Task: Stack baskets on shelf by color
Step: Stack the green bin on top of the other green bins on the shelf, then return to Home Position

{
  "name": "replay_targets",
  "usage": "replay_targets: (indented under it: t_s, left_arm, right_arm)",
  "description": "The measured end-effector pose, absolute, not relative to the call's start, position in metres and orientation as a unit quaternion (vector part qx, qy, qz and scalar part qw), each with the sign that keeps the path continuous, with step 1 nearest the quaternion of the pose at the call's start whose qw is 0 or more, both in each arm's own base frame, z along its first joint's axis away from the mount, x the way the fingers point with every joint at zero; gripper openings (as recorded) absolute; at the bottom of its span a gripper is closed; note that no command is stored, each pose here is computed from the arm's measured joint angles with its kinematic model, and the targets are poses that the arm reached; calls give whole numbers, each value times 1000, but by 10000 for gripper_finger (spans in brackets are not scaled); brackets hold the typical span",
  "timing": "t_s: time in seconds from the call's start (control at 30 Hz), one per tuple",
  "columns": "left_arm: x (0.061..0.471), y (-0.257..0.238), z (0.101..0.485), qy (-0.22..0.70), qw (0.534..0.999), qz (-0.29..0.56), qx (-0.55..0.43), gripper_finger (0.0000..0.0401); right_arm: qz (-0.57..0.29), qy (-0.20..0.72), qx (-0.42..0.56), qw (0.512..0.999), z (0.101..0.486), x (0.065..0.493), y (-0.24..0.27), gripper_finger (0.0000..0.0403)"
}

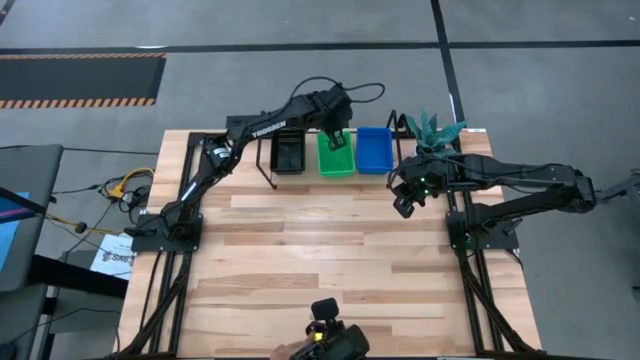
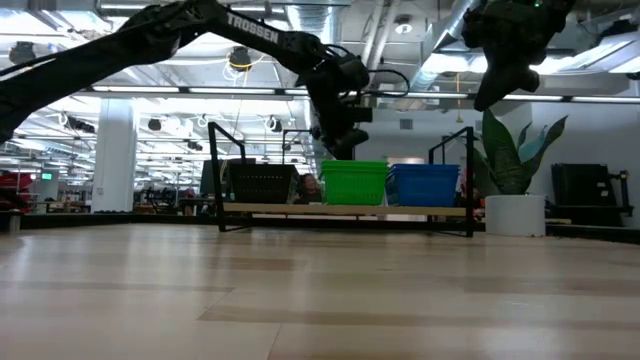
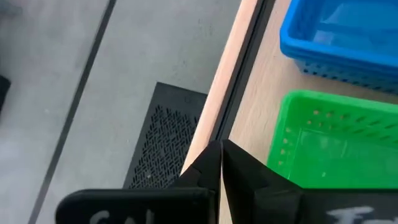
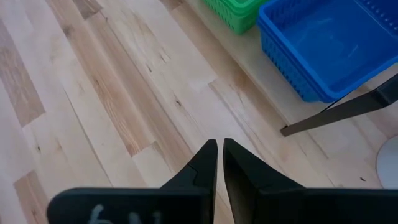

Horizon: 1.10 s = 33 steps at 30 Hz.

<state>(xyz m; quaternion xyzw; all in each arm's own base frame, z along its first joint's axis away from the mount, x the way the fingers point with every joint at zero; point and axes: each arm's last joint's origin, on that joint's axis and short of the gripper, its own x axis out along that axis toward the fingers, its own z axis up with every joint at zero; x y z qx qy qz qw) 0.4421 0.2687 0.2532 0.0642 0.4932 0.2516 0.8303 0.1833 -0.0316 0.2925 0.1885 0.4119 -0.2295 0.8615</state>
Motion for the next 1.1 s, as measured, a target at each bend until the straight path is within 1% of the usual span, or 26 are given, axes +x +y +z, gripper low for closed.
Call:
replay_targets:
  t_s: [0.07,0.13,0.2,0.3,0.37,0.5,0.6,0.67,0.73,0.8,0.83,0.9,1.0,1.1]
  left_arm:
    - [440,267,261,487,833,254,62,3]
    - [435,264,281,467,845,253,54,3]
    - [425,257,314,428,866,253,53,3]
    - [402,240,375,355,896,259,60,3]
    - [389,231,402,320,909,261,66,3]
    - [366,210,438,287,923,242,87,3]
    - [332,185,484,232,936,235,120,3]
    - [313,169,506,207,937,238,151,3]
    - [297,159,519,199,933,243,176,3]
    - [284,150,524,201,938,245,143,3]
    - [276,145,529,194,943,233,137,3]
    - [260,138,539,171,957,196,132,4]
    - [243,140,535,184,976,98,57,8]
    - [235,149,515,235,971,-18,-46,12]
  right_arm:
    - [-229,412,188,862,293,183,-32,53]
    - [-228,407,188,864,293,184,-32,53]
    - [-226,396,183,871,296,183,-33,53]
    - [-229,363,183,884,305,176,-38,53]
    - [-238,337,189,891,311,169,-42,53]
    - [-248,263,181,915,341,149,-45,53]
    - [-247,215,171,929,367,128,-42,53]
    - [-243,184,170,937,382,115,-38,53]
    - [-241,160,169,942,391,105,-35,53]
    - [-240,140,171,945,396,95,-32,53]
    - [-242,128,188,943,397,89,-31,53]
    - [-245,99,185,946,402,79,-28,53]
    - [-219,81,124,964,405,66,-23,53]
    - [-177,25,87,980,400,56,-18,53]
